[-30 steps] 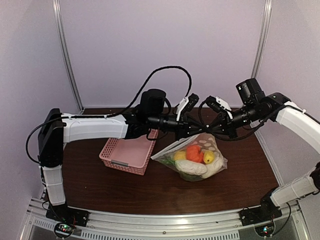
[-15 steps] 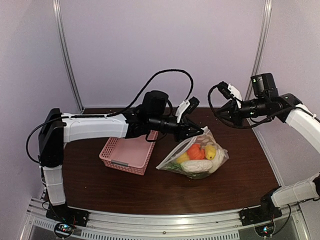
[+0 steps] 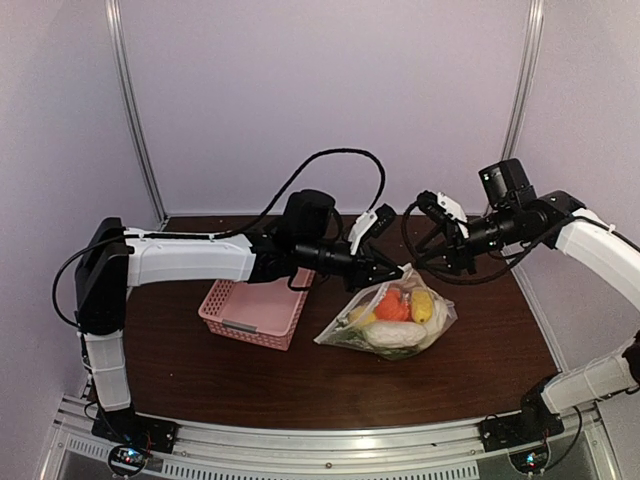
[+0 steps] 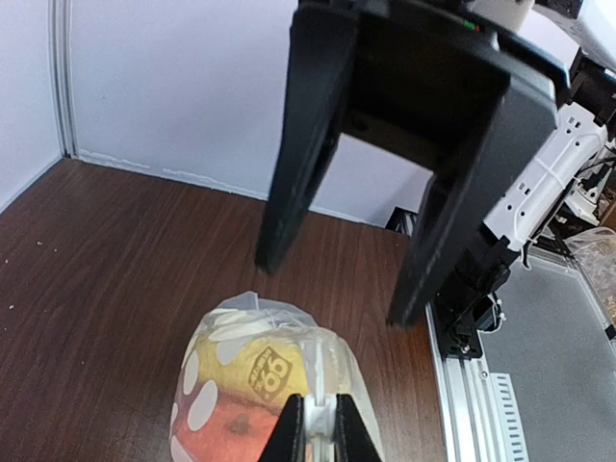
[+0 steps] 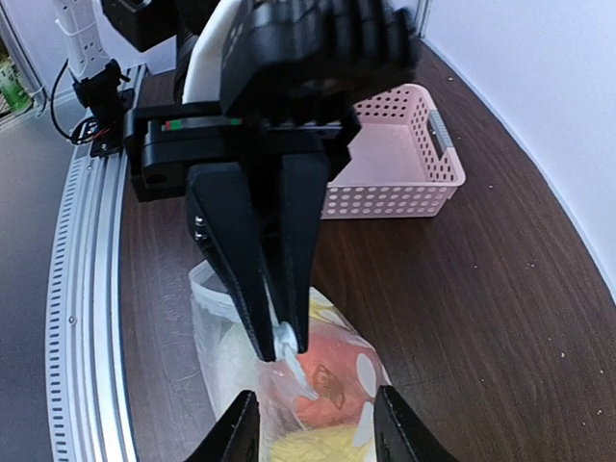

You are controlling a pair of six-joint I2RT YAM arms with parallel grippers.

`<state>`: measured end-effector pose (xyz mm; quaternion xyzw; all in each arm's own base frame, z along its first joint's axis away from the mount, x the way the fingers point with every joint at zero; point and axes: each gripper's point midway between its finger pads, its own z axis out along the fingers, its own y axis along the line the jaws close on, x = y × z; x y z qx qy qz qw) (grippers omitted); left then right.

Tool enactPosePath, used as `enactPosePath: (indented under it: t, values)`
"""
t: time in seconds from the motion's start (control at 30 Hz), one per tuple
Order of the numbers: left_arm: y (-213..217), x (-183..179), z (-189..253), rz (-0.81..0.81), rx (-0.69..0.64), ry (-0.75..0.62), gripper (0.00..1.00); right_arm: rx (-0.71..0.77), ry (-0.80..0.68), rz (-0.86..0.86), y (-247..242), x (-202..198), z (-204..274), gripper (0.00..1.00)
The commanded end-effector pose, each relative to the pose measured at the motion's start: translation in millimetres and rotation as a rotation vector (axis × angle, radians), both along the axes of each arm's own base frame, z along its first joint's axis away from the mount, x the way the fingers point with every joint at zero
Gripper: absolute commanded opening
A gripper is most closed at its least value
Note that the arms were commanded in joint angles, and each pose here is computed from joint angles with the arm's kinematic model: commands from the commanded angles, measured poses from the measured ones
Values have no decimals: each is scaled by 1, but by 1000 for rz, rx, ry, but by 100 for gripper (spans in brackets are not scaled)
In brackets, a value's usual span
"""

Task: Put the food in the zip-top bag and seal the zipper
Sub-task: Pick up the zipper food storage bag from the center of the board.

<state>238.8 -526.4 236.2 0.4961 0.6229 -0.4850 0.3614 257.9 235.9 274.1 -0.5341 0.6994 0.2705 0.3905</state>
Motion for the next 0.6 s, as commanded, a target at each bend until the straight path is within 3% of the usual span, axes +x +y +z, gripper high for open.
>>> enactPosePath:
  t: [0.0, 0.57]
  values:
    - [-1, -2, 56, -34, -156, -79, 0, -13, 23, 88, 11, -16, -3, 41]
    - [-4, -11, 60, -97, -187, -79, 0, 11, 37, 93, 18, -13, 3, 18]
